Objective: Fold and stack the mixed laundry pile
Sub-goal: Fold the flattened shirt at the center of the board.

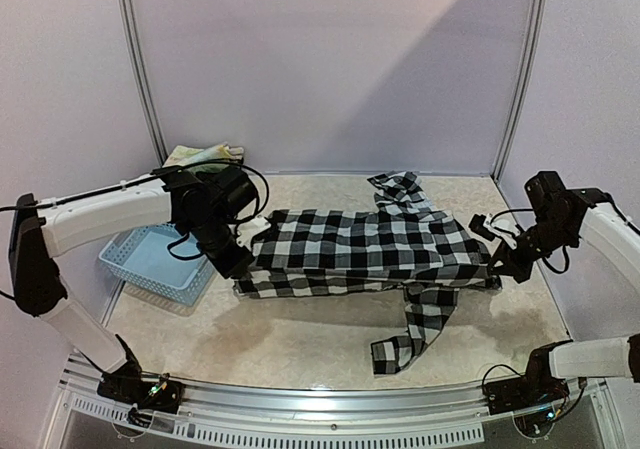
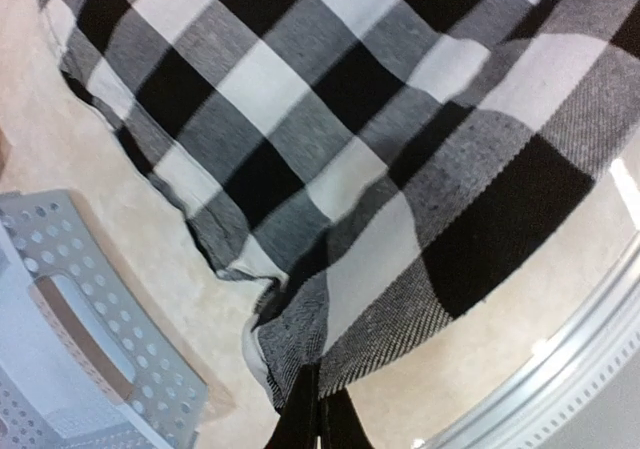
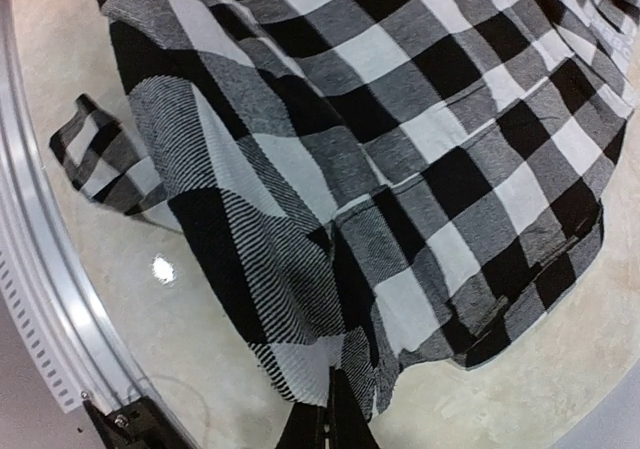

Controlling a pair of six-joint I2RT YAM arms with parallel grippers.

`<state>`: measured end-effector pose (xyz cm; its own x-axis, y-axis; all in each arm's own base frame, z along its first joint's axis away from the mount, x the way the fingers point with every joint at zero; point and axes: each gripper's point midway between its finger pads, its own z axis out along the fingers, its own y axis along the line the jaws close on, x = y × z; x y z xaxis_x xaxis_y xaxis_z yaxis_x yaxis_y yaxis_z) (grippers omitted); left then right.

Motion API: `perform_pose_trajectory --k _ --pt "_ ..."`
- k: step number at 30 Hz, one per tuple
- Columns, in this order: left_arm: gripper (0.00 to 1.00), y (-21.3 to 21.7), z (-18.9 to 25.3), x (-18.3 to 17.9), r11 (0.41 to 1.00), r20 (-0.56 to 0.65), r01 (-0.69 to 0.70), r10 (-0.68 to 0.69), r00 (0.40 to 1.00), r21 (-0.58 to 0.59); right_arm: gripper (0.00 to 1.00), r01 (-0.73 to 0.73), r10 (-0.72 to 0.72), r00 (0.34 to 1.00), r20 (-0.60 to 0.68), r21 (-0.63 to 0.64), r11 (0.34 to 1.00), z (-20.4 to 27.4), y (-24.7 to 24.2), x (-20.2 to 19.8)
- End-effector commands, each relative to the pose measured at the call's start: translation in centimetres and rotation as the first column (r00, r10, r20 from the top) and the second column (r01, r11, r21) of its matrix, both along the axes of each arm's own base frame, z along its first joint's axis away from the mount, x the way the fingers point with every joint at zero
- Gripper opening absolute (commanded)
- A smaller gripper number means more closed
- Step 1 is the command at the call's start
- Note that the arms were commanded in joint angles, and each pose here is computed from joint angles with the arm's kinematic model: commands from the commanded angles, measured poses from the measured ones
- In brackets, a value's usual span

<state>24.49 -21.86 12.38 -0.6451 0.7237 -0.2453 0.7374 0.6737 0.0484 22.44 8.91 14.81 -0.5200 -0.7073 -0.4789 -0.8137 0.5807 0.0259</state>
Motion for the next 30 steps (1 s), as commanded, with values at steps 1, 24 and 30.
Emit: perform_pose_trajectory --k 1,24,30 --pt "0.00 0.4 0.9 -4.3 0.998 -0.127 0.005 -0.013 0.992 -0.066 0.01 -0.135 0.136 0.979 -0.152 0.015 0.991 -1.0 0.1 -6.0" --pt "0.00 -0.1 -4.2 4.4 0.996 -0.168 -0.088 0.092 0.981 0.031 0.01 -0.049 0.107 0.865 -0.489 0.130 0.990 -6.6 0.4 -1.3" --pt "0.00 0.6 -6.0 7.4 0.987 -0.175 -0.150 0.157 0.972 0.050 0.02 0.031 0.019 0.843 -0.538 0.084 0.996 -9.3 -0.2 1.9"
